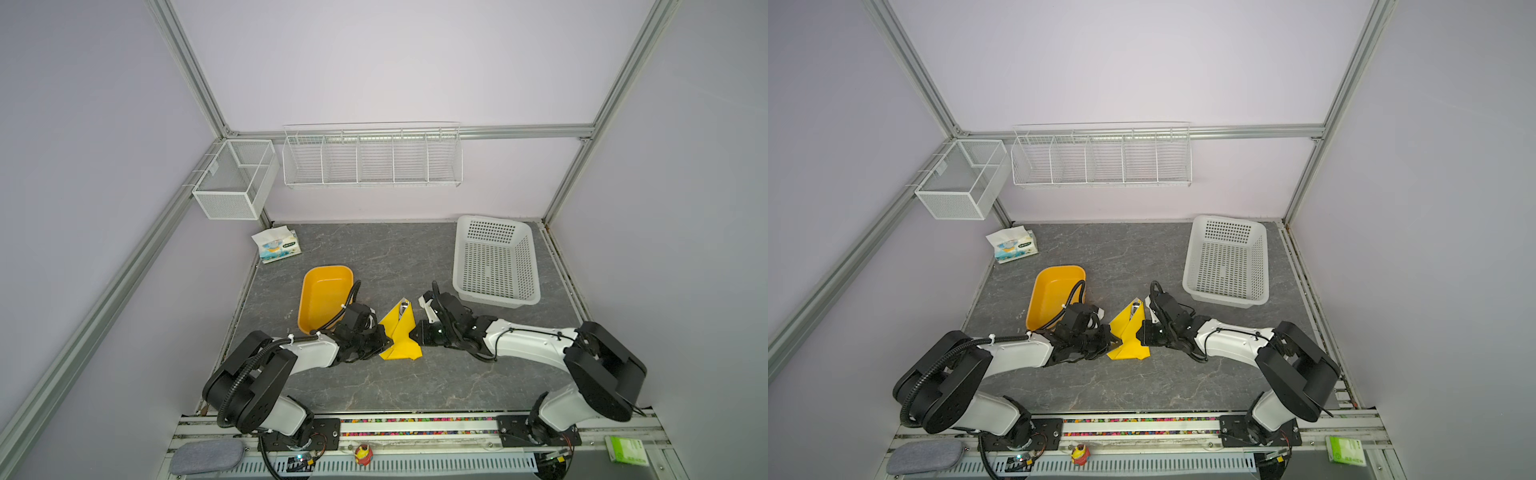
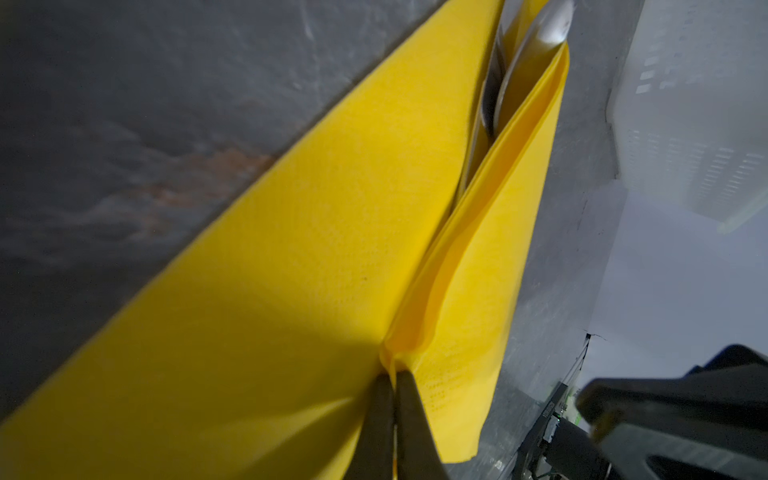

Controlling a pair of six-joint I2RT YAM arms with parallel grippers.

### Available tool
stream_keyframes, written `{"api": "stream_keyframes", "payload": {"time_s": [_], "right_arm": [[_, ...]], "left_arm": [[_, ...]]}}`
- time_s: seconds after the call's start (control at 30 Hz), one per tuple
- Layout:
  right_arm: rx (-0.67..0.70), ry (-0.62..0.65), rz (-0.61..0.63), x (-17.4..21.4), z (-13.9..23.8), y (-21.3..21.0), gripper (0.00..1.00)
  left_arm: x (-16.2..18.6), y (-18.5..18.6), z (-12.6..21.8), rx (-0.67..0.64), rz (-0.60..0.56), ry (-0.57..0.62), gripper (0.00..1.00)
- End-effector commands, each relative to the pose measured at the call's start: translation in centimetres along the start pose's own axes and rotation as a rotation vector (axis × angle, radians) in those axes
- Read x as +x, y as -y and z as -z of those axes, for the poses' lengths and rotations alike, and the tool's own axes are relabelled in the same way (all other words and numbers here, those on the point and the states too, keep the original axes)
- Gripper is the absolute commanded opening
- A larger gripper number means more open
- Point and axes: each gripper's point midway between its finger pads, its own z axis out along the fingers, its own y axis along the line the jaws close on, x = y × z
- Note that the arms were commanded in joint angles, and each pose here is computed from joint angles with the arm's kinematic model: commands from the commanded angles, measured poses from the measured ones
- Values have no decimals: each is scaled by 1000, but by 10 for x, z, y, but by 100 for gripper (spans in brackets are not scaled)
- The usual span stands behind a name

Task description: Place the utensils on the paper napkin and roll it up

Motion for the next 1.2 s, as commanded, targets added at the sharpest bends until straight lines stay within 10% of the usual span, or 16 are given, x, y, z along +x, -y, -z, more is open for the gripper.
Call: {"api": "stream_keyframes", "payload": {"time_s": [0.0, 0.9, 1.17], "right_arm": [[61, -29, -43, 6, -16, 19, 14], [-8, -97, -9, 18, -34, 0, 17], [80, -99, -36, 28, -38, 26, 14]], "left_arm": [[-7, 8, -1, 13, -16, 3, 0], [-12, 12, 4, -7, -55, 16, 1], [-13, 3, 42, -105, -64, 113, 36]]}}
